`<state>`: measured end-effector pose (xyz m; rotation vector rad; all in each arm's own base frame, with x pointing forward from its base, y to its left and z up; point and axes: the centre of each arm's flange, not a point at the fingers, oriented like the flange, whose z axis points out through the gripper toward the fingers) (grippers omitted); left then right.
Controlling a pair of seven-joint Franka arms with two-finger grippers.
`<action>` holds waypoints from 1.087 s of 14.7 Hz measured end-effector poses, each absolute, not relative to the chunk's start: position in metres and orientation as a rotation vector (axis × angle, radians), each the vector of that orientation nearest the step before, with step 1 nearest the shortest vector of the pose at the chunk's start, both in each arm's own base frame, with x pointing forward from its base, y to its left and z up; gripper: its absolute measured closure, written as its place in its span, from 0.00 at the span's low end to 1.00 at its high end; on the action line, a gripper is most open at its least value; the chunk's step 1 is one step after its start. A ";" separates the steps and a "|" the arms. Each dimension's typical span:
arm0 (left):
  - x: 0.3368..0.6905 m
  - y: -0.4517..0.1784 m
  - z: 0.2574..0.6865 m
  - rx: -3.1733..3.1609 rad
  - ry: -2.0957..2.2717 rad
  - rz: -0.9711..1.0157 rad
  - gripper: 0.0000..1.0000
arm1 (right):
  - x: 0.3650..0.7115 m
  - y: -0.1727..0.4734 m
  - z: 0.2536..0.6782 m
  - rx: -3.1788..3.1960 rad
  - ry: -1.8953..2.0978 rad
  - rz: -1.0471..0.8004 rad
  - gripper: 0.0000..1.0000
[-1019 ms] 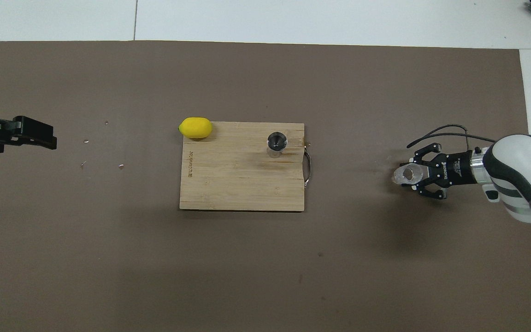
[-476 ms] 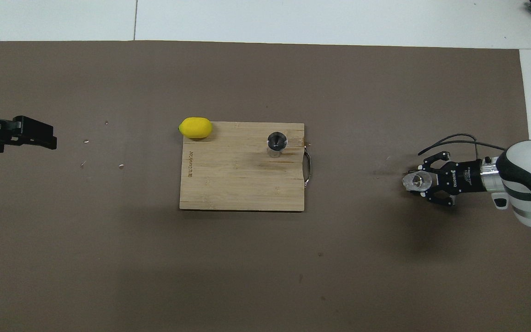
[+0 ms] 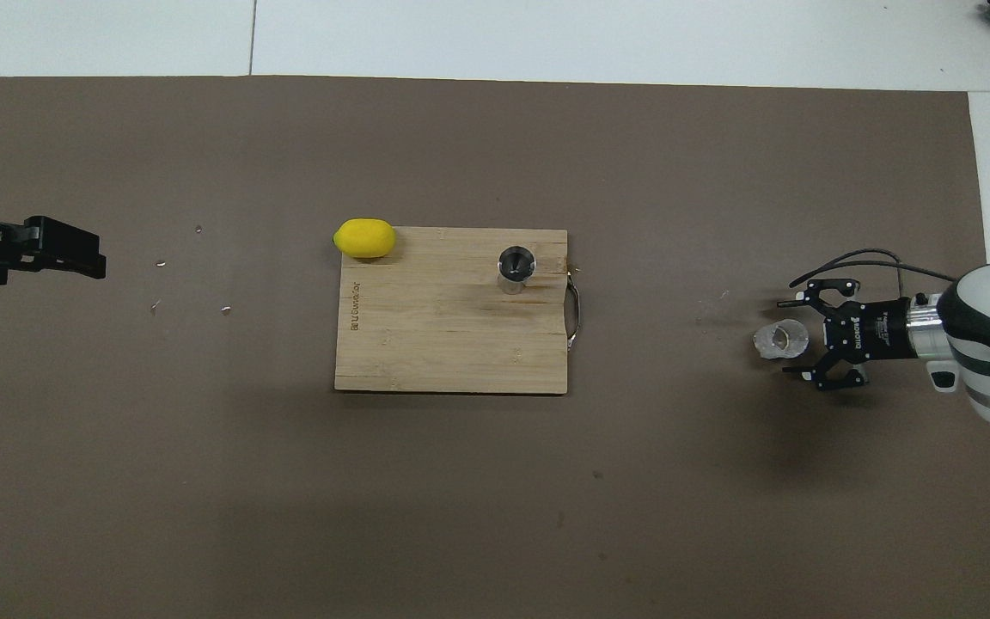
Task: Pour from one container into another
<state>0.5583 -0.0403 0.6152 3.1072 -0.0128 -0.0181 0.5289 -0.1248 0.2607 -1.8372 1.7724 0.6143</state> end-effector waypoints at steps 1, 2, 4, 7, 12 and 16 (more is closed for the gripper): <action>0.558 -0.040 0.615 3.107 -0.013 -0.018 0.00 | 0.527 -0.132 0.265 -1.853 1.776 0.599 0.00; 0.558 -0.040 0.615 3.107 -0.013 -0.018 0.00 | 0.524 -0.139 0.270 -1.881 1.778 0.581 0.00; 0.558 -0.040 0.615 3.107 -0.013 -0.018 0.00 | 0.520 -0.150 0.282 -1.946 1.771 0.542 0.00; 0.558 -0.040 0.615 3.107 -0.013 -0.018 0.00 | 0.517 -0.154 0.304 -2.135 1.665 0.459 0.00; 0.558 -0.040 0.615 3.107 -0.013 -0.018 0.00 | 0.516 -0.137 0.343 -2.486 1.389 0.358 0.00; 0.558 -0.040 0.615 3.107 -0.013 -0.018 0.00 | 0.522 -0.081 0.373 -2.781 1.066 0.291 0.00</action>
